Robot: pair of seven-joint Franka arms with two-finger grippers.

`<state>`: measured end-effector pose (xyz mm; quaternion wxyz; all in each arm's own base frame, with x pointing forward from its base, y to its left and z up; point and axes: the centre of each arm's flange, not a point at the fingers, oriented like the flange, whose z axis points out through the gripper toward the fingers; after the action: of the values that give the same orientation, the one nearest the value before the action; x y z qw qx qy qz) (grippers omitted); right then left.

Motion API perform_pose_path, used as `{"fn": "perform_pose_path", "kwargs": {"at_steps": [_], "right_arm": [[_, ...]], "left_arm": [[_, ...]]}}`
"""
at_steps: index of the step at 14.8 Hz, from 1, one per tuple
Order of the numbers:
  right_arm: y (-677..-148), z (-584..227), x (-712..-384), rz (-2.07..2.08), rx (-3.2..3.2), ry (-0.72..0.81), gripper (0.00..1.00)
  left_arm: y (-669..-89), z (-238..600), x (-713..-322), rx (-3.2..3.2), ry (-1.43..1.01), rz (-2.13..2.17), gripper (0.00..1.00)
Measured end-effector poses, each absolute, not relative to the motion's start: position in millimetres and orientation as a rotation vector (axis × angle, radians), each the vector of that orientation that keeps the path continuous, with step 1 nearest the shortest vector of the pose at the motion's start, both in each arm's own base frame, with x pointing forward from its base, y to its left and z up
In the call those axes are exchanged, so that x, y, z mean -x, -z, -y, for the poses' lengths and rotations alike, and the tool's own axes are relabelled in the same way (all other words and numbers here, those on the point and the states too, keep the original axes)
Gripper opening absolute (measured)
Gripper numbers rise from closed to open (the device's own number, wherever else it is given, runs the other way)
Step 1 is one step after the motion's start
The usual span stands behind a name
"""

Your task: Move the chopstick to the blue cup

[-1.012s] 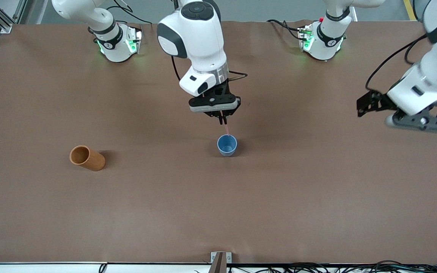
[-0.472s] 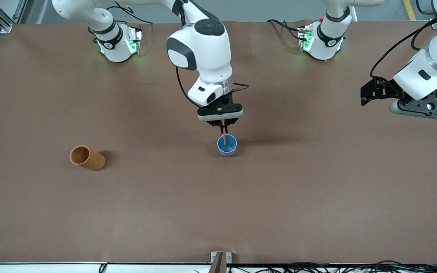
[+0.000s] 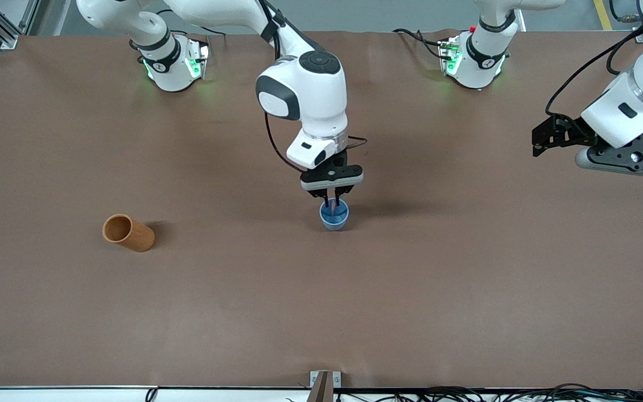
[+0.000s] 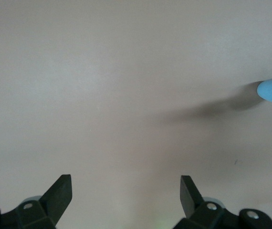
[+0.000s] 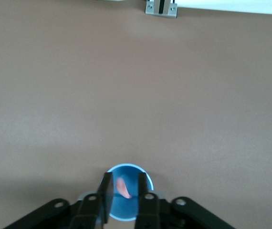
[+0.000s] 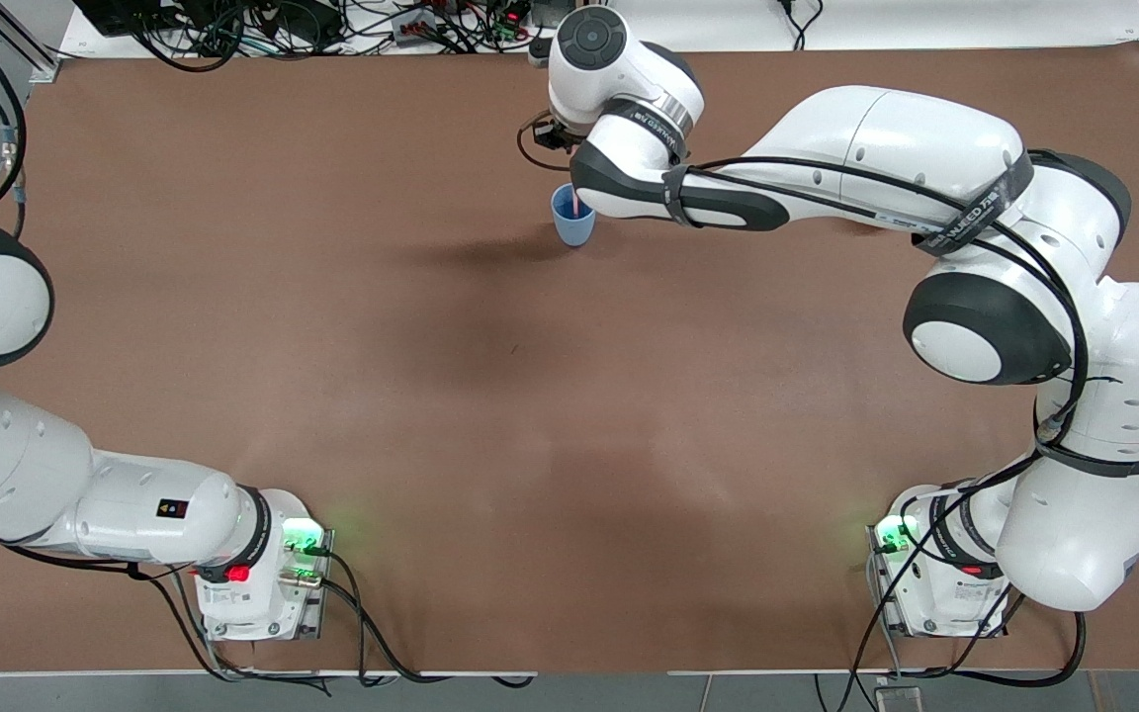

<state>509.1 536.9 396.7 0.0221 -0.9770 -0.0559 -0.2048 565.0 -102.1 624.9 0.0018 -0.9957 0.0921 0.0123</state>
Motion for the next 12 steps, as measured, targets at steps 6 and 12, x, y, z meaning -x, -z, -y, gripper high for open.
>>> {"fn": "perform_pose_path", "kwargs": {"at_steps": [6,12], "right_arm": [[-464,-483,-557,-0.018,2.958,0.718,0.93],[-563,-365,-571,-0.266,3.083,0.574,1.0]], "left_arm": [[-636,97,-566,3.158,-0.004,-0.266,1.0],[-636,94,-566,3.158,-0.016,-0.251,1.0]]}}
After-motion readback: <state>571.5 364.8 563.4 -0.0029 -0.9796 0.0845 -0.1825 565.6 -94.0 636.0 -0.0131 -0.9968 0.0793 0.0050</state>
